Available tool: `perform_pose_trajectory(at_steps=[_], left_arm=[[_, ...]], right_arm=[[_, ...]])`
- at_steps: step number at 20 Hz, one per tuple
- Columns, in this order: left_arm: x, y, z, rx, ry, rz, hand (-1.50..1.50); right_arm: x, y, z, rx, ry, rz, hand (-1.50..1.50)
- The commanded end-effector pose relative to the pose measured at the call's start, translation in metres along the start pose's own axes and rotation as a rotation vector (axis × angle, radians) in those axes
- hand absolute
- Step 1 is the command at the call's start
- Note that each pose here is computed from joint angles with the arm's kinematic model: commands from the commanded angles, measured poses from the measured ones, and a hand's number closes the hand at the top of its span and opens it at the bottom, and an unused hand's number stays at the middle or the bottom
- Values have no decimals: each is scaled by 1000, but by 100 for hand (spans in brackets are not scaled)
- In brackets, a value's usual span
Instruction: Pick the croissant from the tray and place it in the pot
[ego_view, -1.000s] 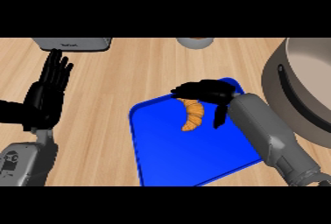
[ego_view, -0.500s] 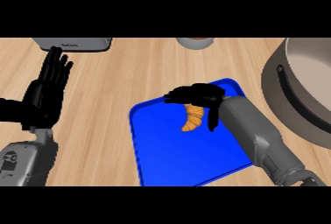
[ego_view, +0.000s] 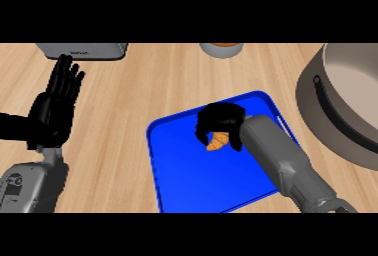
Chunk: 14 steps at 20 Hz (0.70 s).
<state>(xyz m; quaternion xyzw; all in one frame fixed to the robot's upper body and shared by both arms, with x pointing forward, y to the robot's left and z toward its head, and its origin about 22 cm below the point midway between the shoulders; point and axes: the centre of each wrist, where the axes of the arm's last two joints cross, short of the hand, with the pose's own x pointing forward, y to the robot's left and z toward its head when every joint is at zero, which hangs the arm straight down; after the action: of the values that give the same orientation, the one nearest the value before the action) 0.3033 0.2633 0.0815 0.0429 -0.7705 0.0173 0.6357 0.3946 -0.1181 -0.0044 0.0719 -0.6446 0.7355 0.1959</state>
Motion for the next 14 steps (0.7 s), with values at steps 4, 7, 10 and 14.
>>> perform_pose_trajectory(at_steps=[4,7,10,14], left_arm=[[-15,-9,-2,11,4,-4,0],[1,9,-16,11,4,-5,0],[-2,5,0,4,-3,-9,0],[2,5,-3,17,-4,-9,0]], right_arm=[[10,32,-7,-85,-20,-16,150],[9,4,-6,-191,19,64,150],[-2,-18,6,-284,258,18,150],[-16,-26,24,-401,802,-88,150]])
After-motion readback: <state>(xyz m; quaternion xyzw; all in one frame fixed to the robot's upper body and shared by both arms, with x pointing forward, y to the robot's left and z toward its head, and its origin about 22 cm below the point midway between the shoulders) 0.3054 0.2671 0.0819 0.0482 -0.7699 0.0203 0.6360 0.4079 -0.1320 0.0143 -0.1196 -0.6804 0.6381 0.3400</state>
